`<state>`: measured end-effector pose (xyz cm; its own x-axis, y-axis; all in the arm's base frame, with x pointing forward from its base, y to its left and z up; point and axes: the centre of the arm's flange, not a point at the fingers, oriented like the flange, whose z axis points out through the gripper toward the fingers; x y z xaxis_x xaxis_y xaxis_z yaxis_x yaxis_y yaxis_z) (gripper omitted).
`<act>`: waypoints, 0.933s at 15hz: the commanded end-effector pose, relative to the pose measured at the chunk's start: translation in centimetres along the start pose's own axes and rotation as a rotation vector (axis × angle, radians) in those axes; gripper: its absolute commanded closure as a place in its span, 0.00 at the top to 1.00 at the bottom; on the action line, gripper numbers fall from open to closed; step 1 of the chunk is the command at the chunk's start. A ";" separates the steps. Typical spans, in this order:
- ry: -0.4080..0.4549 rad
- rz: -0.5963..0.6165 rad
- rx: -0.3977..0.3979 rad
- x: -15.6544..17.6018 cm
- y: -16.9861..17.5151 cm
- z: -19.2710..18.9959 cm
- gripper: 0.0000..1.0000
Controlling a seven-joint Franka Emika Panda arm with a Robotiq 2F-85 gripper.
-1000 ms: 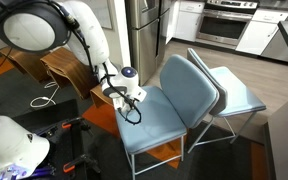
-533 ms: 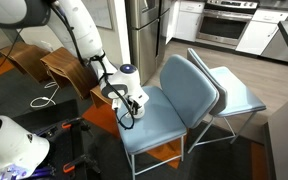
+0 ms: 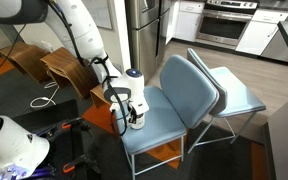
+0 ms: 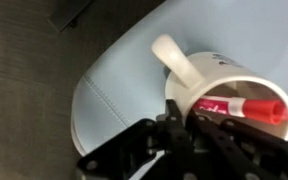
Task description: Move the mug to the right
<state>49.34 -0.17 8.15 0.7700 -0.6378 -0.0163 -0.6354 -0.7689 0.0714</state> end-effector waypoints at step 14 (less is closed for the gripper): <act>0.048 0.136 0.037 -2.8 0.3 -4.0 0.99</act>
<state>49.42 0.95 8.66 0.6978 -0.7163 -0.0016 -0.7156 -0.6972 0.0428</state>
